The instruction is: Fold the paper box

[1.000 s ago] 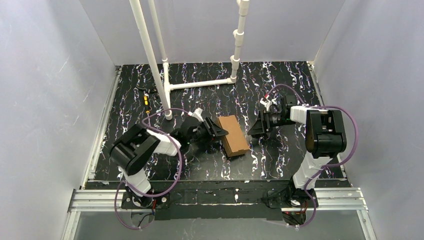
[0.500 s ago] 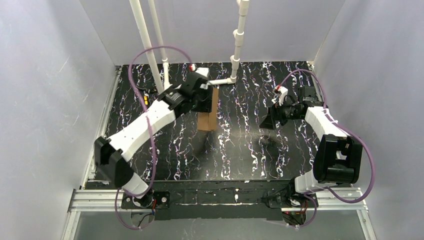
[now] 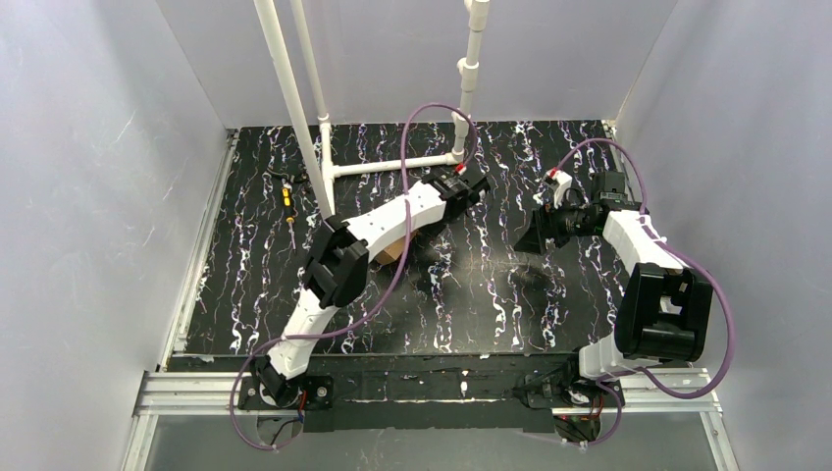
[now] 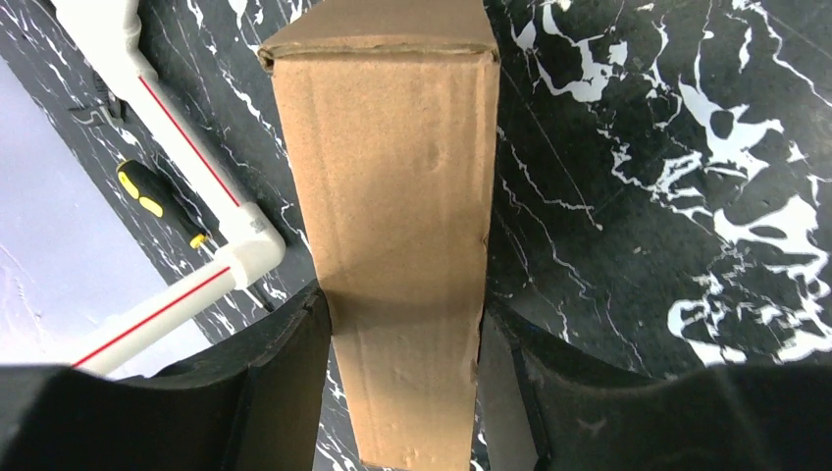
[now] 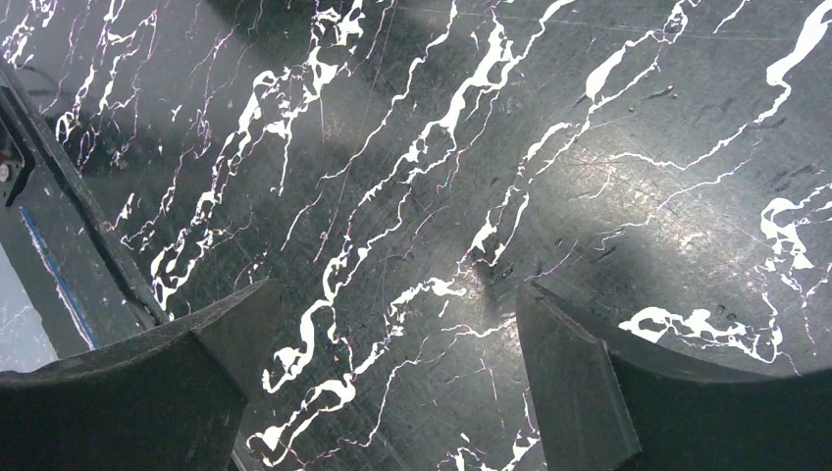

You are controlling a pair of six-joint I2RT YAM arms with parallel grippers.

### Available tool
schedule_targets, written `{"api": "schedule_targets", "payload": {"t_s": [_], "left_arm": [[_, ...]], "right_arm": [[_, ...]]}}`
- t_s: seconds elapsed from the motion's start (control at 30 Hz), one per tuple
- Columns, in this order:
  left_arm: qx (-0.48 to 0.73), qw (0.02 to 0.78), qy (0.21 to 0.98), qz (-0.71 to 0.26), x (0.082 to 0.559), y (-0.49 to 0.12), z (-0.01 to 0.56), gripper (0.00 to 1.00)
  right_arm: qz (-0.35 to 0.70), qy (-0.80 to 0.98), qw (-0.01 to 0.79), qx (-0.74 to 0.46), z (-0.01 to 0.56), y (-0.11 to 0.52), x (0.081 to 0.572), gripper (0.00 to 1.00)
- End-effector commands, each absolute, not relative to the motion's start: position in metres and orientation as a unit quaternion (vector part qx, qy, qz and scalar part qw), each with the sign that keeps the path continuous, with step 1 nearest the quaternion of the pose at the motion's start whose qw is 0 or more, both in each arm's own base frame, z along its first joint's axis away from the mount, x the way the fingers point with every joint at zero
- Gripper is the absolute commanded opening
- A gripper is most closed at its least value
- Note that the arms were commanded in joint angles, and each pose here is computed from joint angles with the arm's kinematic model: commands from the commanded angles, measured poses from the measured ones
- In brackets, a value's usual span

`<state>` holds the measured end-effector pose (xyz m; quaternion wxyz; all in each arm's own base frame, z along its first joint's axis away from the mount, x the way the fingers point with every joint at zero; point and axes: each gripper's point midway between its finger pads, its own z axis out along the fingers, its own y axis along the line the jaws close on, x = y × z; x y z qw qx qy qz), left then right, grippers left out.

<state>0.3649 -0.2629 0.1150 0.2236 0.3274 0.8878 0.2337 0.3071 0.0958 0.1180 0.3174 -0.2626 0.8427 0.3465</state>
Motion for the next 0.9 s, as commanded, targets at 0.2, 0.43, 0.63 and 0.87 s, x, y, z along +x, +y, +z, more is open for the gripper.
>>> {"api": "schedule_targets", "payload": {"t_s": [0.2,0.43,0.63,0.87], "left_arm": [[0.324,0.224,0.883,0.255,0.352,-0.277,0.108,0.50],[0.269,0.209,0.933,0.114,0.311,-0.312,0.102,0.71],[0.229,0.243,0.941,-0.061,0.292,-0.347,0.153,0.94],[0.188,0.296,0.847,-0.399,0.250,-0.342,0.246,0.98]], "right_arm": [[0.350,0.839,0.322,-0.265,0.119,0.095,0.308,0.98],[0.347,0.842,0.319,-0.263,0.117,0.093,0.307,0.98],[0.344,0.842,0.317,-0.269,0.115,0.090,0.306,0.98],[0.328,0.820,0.341,-0.321,0.127,0.088,0.295,0.98]]}}
